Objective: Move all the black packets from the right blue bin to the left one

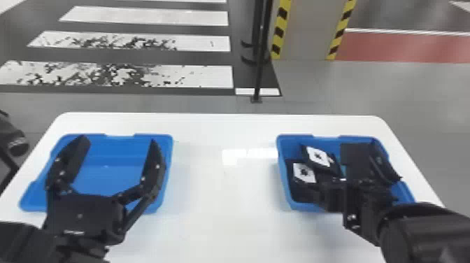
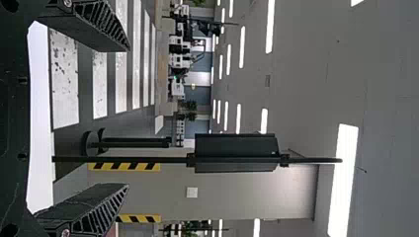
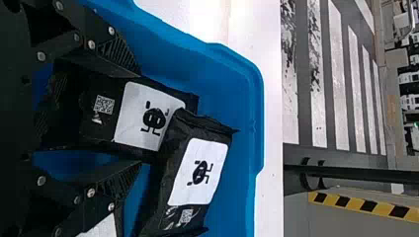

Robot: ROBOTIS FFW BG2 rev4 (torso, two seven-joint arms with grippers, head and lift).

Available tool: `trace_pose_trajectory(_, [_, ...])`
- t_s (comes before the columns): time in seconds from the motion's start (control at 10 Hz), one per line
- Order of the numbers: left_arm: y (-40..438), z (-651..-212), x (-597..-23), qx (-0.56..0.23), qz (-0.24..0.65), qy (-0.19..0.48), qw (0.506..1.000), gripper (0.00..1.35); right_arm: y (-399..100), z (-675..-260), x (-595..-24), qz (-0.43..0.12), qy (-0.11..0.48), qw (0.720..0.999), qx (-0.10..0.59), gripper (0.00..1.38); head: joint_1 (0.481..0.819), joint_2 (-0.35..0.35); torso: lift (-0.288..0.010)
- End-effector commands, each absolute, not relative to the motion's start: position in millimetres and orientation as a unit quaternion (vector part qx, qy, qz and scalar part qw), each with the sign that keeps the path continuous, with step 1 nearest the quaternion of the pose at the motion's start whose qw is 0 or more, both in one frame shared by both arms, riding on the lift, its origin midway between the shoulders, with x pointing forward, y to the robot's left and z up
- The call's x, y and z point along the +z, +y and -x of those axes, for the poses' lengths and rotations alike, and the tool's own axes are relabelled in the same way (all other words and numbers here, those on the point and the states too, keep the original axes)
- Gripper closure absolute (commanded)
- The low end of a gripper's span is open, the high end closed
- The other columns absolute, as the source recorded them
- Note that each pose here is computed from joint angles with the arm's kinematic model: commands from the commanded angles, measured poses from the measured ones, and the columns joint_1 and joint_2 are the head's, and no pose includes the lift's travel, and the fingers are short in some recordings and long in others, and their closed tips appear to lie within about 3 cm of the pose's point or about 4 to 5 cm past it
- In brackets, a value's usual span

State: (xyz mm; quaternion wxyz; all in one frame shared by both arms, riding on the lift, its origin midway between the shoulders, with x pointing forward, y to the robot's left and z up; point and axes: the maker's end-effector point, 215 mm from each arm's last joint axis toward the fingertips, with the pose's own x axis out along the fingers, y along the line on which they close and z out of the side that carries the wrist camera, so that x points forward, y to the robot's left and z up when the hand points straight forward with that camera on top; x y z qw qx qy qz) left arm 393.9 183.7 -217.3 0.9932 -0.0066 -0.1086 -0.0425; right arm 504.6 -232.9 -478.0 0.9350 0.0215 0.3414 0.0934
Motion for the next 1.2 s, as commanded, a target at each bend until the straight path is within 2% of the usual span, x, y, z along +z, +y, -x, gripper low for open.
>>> trace_pose_trajectory(0.0, [184, -394, -217, -0.043, 0.006, -0.109, 0.993, 0.05, -231, -506, -483, -0.029, 0.342, 0.934, 0.096, 0.69, 0.695, -0.061, -0.14])
trace_pose_trajectory(0.2, [184, -394, -217, -0.042, 0.007, -0.109, 0.993, 0.05, -220, -500, -487, -0.049, 0.35, 0.929, 0.108, 1.09, 0.695, -0.057, -0.14])
trace_pose_trajectory(0.5, [186, -394, -216, -0.04, 0.006, -0.111, 0.993, 0.07, -209, -496, -488, -0.071, 0.351, 0.926, 0.119, 1.15, 0.695, -0.04, -0.14])
trace_pose_trajectory(0.6, [186, -393, -212, -0.04, 0.007, -0.118, 0.992, 0.07, -205, -494, -481, -0.085, 0.338, 0.929, 0.123, 1.15, 0.695, -0.035, -0.14])
trace_pose_trajectory(0.7, [187, -392, -208, -0.038, 0.004, -0.125, 0.991, 0.07, -209, -492, -462, -0.077, 0.319, 0.937, 0.122, 1.15, 0.695, -0.028, -0.14])
trace_pose_trajectory(0.9, [184, -392, -201, -0.041, -0.002, -0.138, 0.99, 0.08, -217, -493, -425, -0.09, 0.269, 0.95, 0.127, 1.15, 0.695, -0.03, -0.14])
trace_pose_trajectory(1.1, [180, -392, -193, -0.046, 0.03, -0.148, 0.987, 0.09, -199, -510, -360, -0.117, 0.165, 0.963, 0.178, 1.15, 0.695, -0.034, -0.14])
